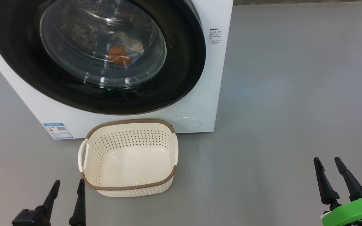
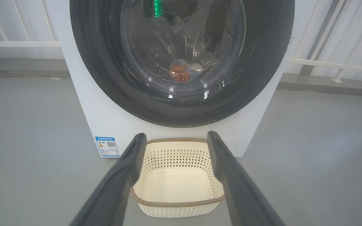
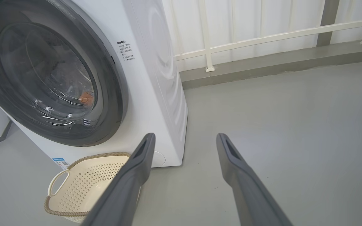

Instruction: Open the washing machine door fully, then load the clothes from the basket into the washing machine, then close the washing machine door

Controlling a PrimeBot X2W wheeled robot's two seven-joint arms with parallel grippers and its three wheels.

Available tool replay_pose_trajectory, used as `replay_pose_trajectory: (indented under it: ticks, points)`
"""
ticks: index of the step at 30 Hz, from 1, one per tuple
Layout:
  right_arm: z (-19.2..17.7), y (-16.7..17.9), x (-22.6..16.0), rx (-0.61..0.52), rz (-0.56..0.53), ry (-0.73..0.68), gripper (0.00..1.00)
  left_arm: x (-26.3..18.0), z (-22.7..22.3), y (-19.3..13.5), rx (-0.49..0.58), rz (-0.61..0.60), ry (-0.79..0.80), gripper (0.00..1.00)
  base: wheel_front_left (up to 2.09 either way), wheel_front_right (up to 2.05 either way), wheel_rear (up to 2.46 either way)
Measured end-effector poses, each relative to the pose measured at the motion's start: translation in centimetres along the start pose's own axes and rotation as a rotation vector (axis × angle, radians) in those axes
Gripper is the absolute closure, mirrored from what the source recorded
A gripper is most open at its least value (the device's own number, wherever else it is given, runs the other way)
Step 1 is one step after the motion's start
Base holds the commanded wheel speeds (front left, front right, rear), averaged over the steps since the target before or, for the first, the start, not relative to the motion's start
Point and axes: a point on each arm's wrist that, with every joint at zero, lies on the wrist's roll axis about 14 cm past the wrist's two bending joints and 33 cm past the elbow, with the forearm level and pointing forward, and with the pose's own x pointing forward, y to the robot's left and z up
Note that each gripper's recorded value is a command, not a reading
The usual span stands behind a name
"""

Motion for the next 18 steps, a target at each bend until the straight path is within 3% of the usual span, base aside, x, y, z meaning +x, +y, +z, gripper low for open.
replay_pose_trajectory:
  ticks: [10, 11, 18]
  points:
    - [0.0, 0.4, 0.2, 0.006, 0.008, -0.002, 0.0, -0.1, 0.2, 0.4, 0.0, 0.013, -0.005, 0.0, 0.0, 0.0, 0.0]
    - [0.0, 0.4, 0.1, 0.006, 0.008, -0.003, 1.0, -0.1, 0.3, 0.4, 0.0, 0.015, -0.008, 1.0, 0.0, 0.0, 0.0]
    - [-3.7, 0.6, -1.4, 0.062, -0.033, 0.094, 1.0, -1.3, -3.0, -0.4, -0.05, 0.026, 0.087, 1.0, 0.0, 0.0, 0.0]
